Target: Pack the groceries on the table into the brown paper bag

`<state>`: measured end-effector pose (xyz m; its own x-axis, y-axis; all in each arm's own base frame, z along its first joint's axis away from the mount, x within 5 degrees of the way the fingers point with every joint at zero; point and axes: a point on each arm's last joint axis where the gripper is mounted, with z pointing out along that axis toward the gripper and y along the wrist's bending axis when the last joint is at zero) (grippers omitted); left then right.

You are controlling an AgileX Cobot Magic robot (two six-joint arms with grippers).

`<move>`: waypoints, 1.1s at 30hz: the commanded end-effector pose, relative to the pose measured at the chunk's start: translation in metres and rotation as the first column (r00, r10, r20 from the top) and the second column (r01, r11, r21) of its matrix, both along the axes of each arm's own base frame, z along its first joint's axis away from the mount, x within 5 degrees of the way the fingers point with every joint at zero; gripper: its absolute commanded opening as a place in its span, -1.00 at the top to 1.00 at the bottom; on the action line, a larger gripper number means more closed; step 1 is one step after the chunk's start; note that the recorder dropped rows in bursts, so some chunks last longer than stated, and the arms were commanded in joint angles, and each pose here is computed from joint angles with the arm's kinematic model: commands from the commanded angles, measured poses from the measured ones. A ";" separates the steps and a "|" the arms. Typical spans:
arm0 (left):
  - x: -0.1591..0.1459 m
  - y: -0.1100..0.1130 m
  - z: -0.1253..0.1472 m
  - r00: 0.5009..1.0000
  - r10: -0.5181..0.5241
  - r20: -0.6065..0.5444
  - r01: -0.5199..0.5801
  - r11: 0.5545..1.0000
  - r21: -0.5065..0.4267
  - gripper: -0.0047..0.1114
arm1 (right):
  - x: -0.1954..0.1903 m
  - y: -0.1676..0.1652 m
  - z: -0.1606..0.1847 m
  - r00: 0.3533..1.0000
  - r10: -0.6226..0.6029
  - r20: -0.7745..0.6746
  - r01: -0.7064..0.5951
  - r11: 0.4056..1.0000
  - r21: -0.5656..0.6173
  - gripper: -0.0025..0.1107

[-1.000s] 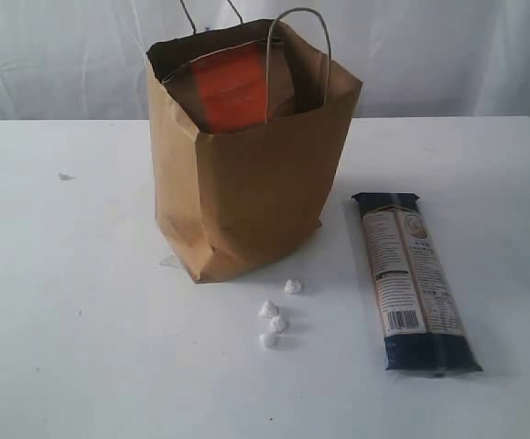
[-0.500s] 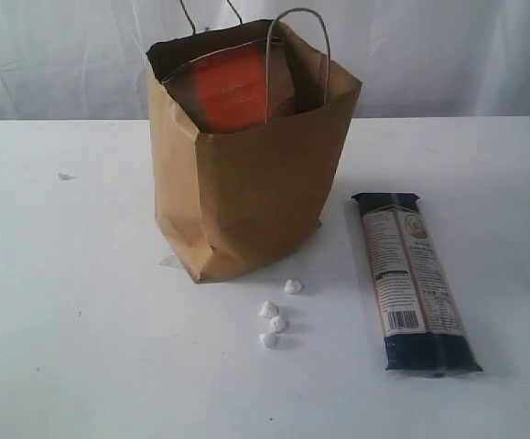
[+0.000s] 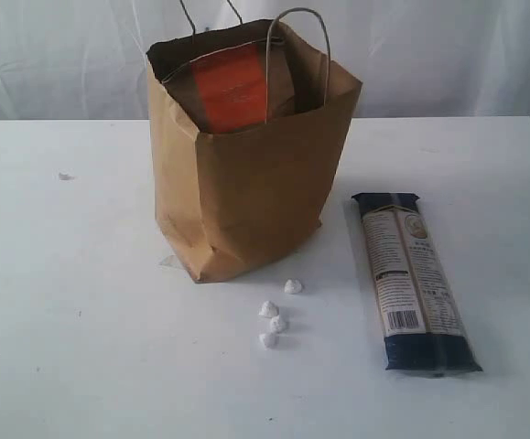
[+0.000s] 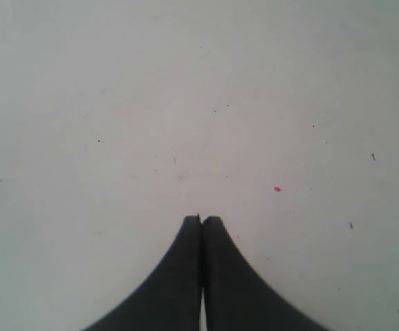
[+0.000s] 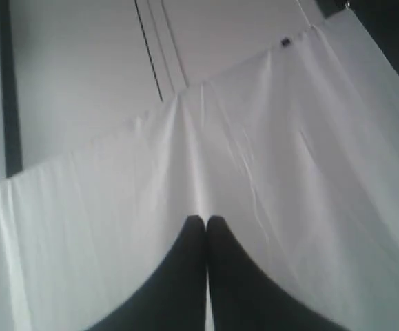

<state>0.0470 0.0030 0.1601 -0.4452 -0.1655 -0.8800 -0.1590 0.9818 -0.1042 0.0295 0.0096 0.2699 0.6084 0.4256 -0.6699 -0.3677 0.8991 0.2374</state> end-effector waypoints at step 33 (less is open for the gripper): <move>0.008 0.004 0.020 0.962 0.023 0.271 -0.036 0.998 0.044 0.92 | 0.227 0.014 -0.028 -0.060 -0.488 -0.871 -0.445 0.794 -0.414 0.96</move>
